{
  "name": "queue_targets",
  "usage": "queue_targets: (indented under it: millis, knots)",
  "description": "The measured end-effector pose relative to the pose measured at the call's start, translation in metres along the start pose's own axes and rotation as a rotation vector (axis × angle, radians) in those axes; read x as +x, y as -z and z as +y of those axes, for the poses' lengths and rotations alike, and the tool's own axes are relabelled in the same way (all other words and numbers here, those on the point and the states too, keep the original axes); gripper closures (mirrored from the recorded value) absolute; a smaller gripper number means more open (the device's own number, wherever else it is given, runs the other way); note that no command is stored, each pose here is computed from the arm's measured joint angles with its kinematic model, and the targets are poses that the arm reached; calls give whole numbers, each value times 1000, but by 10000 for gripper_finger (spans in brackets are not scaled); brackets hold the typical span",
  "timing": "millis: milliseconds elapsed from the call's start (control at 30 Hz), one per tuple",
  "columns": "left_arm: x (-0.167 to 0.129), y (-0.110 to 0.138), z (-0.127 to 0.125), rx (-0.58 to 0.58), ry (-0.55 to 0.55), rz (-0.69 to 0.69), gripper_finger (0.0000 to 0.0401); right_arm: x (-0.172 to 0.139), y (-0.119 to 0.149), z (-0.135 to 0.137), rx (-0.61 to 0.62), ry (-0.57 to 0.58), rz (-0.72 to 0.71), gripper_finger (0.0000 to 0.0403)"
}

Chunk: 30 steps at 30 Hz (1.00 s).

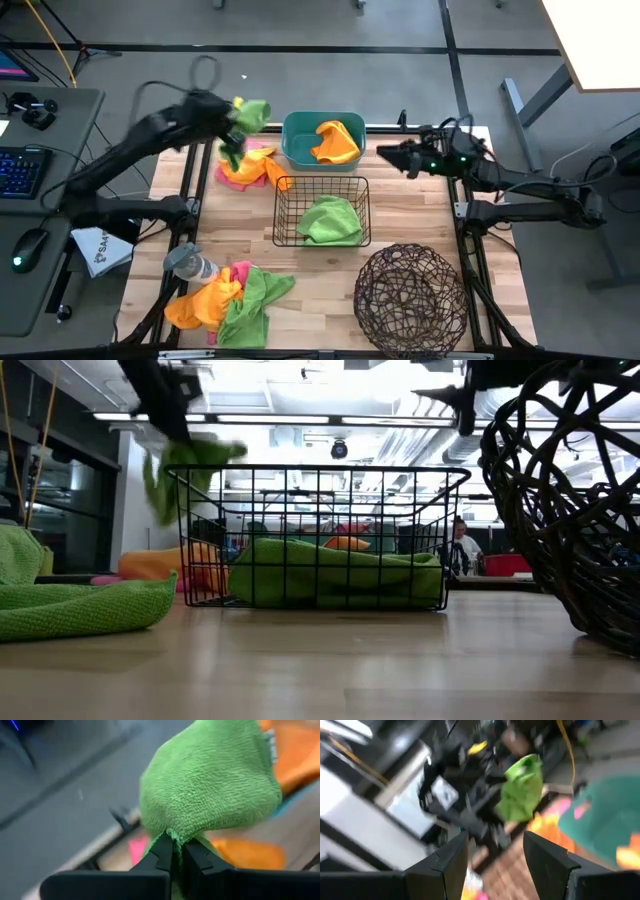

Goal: Sort microfiber towel by color & place in baskets
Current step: Put the top green microfiber cloth into the black wire basket

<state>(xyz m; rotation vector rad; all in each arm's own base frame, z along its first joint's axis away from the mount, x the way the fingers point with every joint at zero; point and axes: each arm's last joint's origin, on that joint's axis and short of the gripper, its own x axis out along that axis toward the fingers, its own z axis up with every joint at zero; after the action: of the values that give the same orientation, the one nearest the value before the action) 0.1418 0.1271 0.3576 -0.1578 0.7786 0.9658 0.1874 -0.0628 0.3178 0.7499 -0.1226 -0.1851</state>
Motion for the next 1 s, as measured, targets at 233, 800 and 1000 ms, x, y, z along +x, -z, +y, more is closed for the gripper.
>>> queue_targets:
  millis: [233,800,1000]
  knots:
    - [-53,-9,-8,-99,394,-433,400,-9,-10,5,17,66,-163,219]
    - [-21,18,-210,21,744,-497,401,-8,-9,3,-105,92,-158,219]
    - [28,48,-247,61,492,-362,399,-8,-8,5,-123,36,-108,219]
